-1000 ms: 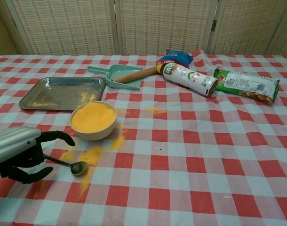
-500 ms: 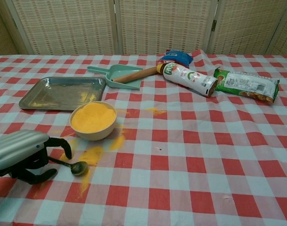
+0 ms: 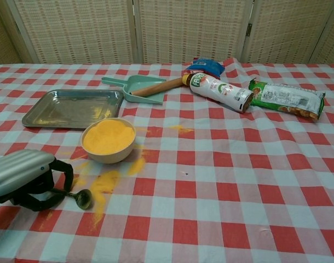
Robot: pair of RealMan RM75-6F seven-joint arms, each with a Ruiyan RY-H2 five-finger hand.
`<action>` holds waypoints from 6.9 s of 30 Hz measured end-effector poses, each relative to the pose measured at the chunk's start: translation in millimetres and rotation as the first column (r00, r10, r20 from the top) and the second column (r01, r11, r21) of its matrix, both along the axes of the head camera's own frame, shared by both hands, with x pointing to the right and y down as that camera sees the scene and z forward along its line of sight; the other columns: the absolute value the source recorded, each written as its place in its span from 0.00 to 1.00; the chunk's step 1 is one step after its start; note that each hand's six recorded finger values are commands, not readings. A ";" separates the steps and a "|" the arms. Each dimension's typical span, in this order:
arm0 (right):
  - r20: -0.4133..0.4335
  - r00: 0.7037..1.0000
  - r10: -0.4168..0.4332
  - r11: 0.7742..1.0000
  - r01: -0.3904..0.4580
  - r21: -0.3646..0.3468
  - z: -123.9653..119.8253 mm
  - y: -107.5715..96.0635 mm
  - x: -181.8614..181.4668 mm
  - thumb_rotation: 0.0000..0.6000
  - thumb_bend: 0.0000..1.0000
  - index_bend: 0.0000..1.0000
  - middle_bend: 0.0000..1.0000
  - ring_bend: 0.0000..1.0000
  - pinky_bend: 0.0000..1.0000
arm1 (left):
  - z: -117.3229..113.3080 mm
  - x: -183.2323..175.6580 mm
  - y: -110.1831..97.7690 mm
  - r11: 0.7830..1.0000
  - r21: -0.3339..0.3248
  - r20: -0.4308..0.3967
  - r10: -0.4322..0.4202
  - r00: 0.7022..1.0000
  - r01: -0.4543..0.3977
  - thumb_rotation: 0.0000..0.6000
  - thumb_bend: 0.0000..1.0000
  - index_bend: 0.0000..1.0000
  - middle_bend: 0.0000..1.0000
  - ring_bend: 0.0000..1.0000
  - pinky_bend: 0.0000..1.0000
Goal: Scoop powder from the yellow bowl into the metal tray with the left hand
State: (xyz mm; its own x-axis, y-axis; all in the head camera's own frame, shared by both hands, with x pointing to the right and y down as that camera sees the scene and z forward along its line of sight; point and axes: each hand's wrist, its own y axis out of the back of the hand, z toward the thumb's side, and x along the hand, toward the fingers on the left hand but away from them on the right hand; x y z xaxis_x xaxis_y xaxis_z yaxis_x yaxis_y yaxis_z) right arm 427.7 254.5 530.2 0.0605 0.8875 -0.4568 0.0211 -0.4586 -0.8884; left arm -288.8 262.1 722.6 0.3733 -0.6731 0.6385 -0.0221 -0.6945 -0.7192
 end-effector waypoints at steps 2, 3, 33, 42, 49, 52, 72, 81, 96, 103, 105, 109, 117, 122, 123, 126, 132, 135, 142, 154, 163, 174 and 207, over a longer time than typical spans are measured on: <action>0.000 1.000 0.001 1.000 -0.001 0.001 -0.2 0.0 0.1 1.00 0.04 0.00 0.00 0.00 0.00 | -2.0 -0.5 -1.3 1.000 0.009 -0.006 -0.008 1.000 0.008 1.00 0.45 0.68 1.00 1.00 1.00; 0.000 1.000 0.001 1.000 -0.001 0.000 -0.1 0.0 0.1 1.00 0.04 0.00 0.00 0.00 0.00 | -4.4 -0.9 -2.6 1.000 0.020 -0.012 -0.015 1.000 0.015 1.00 0.46 0.70 1.00 1.00 1.00; 0.007 1.000 0.015 1.000 -0.015 -0.009 0.1 -3.3 5.0 1.00 0.04 0.00 0.00 0.00 0.00 | -33.1 51.6 -90.0 0.703 0.687 0.282 -0.021 0.959 -0.186 1.00 0.70 0.87 1.00 1.00 1.00; 0.016 1.000 0.022 1.000 -0.022 -0.001 -3.4 -4.7 7.2 1.00 0.04 0.00 0.00 0.00 0.00 | -12.1 86.5 -78.5 0.596 0.701 0.448 0.060 0.892 -0.392 1.00 0.70 0.87 1.00 1.00 1.00; 0.032 0.999 0.017 1.000 -0.017 -0.005 -4.9 -3.6 6.1 1.00 0.04 0.00 0.00 0.00 0.00 | -0.8 94.8 -71.0 0.571 0.676 0.503 0.103 0.858 -0.465 1.00 0.70 0.87 1.00 1.00 1.00; 0.039 0.999 0.014 1.000 -0.014 -0.013 -4.5 -3.1 5.4 1.00 0.04 0.00 0.00 0.00 0.00 | 2.4 95.2 -70.0 0.567 0.668 0.516 0.113 0.849 -0.481 1.00 0.70 0.87 1.00 1.00 1.00; 0.032 0.999 0.015 1.000 -0.014 -0.012 -3.2 -4.0 5.1 1.00 0.04 0.00 0.00 0.00 0.00 | 7.5 88.8 -65.0 0.582 0.656 0.508 0.131 0.852 -0.480 1.00 0.61 0.40 1.00 1.00 1.00; 0.028 1.000 0.014 1.000 -0.014 -0.014 -2.2 -3.7 4.7 1.00 0.04 0.00 0.00 0.00 0.00 | 5.8 83.8 -65.4 0.595 0.658 0.496 0.120 0.860 -0.462 1.00 0.60 0.37 1.00 1.00 1.00; 0.029 1.000 0.006 1.000 -0.006 -0.025 0.3 -2.9 2.5 1.00 0.04 0.00 0.00 0.00 0.00 | -28.4 67.8 -80.8 0.773 0.615 0.190 0.046 0.981 -0.156 1.00 0.51 0.39 1.00 1.00 1.00; 0.032 0.999 0.005 1.000 -0.005 -0.022 -1.7 -2.0 2.5 1.00 0.04 0.00 0.00 0.00 0.00 | -65.9 62.1 -104.3 0.916 0.401 -0.006 -0.016 1.000 0.017 1.00 0.49 0.23 1.00 1.00 1.00; 0.031 1.000 0.005 1.000 -0.005 -0.021 -2.0 -2.1 3.1 1.00 0.04 0.00 0.00 0.00 0.00 | -68.4 59.7 -108.4 0.958 0.283 -0.036 -0.040 0.999 0.048 1.00 0.48 0.14 1.00 1.00 1.00; 0.032 0.999 0.005 1.000 -0.004 -0.020 -2.8 -2.5 3.8 1.00 0.04 0.00 0.00 0.00 0.00 | -62.7 49.0 -113.9 0.995 0.044 -0.047 -0.082 0.996 0.084 1.00 0.45 0.08 1.00 1.00 1.00; 0.029 1.000 0.011 1.000 -0.011 -0.011 -5.1 -2.4 5.5 1.00 0.04 0.00 0.00 0.00 0.00 | -65.6 43.5 -136.9 0.968 -0.234 -0.060 -0.112 0.992 0.095 1.00 0.46 0.26 1.00 1.00 1.00; 0.024 1.000 0.015 1.000 -0.014 -0.019 -2.2 -3.4 5.9 1.00 0.04 0.00 0.00 0.00 0.00 | -66.2 43.4 -156.7 0.977 -0.184 -0.052 -0.124 0.991 0.112 1.00 0.46 0.35 1.00 1.00 1.00; 0.023 1.000 0.015 1.000 -0.015 -0.020 -1.7 -3.6 5.9 1.00 0.04 0.00 0.00 0.00 0.00 | -64.7 41.3 -160.1 0.977 -0.176 -0.044 -0.128 0.991 0.118 1.00 0.46 0.35 1.00 1.00 1.00; 0.020 1.000 0.016 1.000 -0.016 -0.021 -0.9 -4.0 5.9 1.00 0.04 0.00 0.00 0.00 0.00 | -60.7 35.5 -166.6 0.976 -0.169 -0.020 -0.141 0.990 0.136 1.00 0.46 0.35 1.00 1.00 1.00; 0.019 1.000 0.019 1.000 -0.019 -0.021 -0.2 -4.6 6.2 1.00 0.04 0.00 0.00 0.00 0.00 | -52.9 26.2 -171.2 0.973 -0.178 0.038 -0.146 0.989 0.150 1.00 0.46 0.38 1.00 1.00 1.00; 0.018 1.000 0.019 1.000 -0.018 -0.023 0.4 -4.7 6.1 1.00 0.04 0.00 0.00 0.00 0.00 | -49.6 22.9 -169.4 0.971 -0.189 0.063 -0.139 0.988 0.149 1.00 0.46 0.40 1.00 1.00 1.00; 0.017 1.000 0.018 1.000 -0.017 -0.023 0.2 -4.3 5.9 1.00 0.04 0.00 0.00 0.00 0.00 | -46.9 20.1 -169.4 0.967 -0.197 0.079 -0.151 0.985 0.164 1.00 0.46 0.44 1.00 1.00 1.00; 0.014 1.000 0.019 1.000 -0.019 -0.021 0.1 -4.5 6.4 1.00 0.04 0.00 0.00 0.00 0.00 | -41.1 17.6 -169.4 0.964 -0.204 0.094 -0.153 0.984 0.170 1.00 0.46 0.47 1.00 1.00 1.00; 0.013 1.000 0.020 1.000 -0.020 -0.022 0.3 -4.7 6.6 1.00 0.04 0.00 0.00 0.00 0.00 | -38.5 20.5 -168.3 0.966 -0.195 0.091 -0.152 0.984 0.167 1.00 0.46 0.48 1.00 1.00 1.00; 0.012 1.000 0.023 1.000 -0.023 -0.021 0.0 -4.9 7.3 1.00 0.04 0.00 0.00 0.00 0.00 | -34.4 32.1 -166.8 0.970 -0.189 0.083 -0.136 0.987 0.150 1.00 0.46 0.50 1.00 1.00 1.00; 0.011 1.000 0.023 1.000 -0.023 -0.019 -0.2 -5.2 7.3 1.00 0.04 0.00 0.00 0.00 0.00 | -35.7 26.1 -171.0 0.970 -0.140 0.058 -0.194 0.979 0.200 1.00 0.57 0.86 1.00 1.00 1.00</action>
